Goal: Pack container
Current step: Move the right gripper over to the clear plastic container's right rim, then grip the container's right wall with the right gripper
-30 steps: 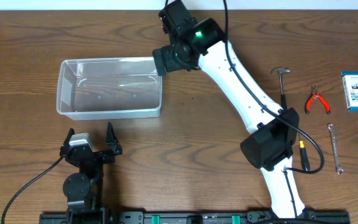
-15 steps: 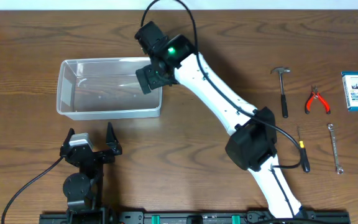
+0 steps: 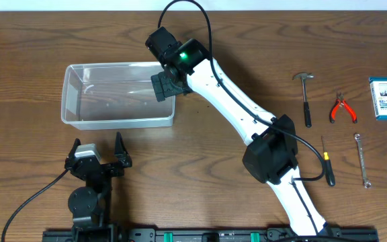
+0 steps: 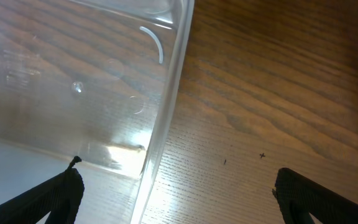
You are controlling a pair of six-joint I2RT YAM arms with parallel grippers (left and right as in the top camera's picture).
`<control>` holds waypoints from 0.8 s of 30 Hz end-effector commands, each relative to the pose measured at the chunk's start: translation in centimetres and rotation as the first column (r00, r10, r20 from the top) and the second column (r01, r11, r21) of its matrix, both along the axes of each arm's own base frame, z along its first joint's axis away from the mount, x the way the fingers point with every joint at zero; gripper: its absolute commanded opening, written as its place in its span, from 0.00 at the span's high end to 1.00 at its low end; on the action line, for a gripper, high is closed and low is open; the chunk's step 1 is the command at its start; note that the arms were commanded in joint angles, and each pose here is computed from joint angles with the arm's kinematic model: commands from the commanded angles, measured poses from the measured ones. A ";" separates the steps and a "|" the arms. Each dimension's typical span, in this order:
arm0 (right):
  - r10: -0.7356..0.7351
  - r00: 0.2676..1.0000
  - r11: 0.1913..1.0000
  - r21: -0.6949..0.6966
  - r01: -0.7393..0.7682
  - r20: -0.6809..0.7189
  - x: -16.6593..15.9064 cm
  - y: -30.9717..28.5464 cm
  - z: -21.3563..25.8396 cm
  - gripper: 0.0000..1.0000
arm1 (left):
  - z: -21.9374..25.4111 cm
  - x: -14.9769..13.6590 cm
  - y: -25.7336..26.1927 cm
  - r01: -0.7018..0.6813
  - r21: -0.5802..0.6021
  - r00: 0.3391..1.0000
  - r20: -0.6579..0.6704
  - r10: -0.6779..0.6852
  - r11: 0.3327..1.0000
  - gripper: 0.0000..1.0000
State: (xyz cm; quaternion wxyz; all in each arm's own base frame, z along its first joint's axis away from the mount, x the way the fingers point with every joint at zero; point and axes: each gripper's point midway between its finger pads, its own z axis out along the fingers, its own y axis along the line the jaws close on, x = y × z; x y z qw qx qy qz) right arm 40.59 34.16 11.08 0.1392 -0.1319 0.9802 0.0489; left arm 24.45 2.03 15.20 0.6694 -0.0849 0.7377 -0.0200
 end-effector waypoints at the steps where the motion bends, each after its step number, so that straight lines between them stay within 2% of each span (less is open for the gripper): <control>1: -0.038 0.999 0.999 -0.031 0.038 -0.017 0.3 -0.4 -1.8 0.01 | -1.5 -0.2 0.4 -0.022 0.004 0.998 -0.052 0.022 1.000 0.02; 24: -0.046 0.997 0.996 -0.074 0.041 -0.065 0.3 -0.9 -4.7 0.01 | -1.5 -0.2 0.4 -0.022 0.004 0.998 -0.052 0.022 1.000 0.02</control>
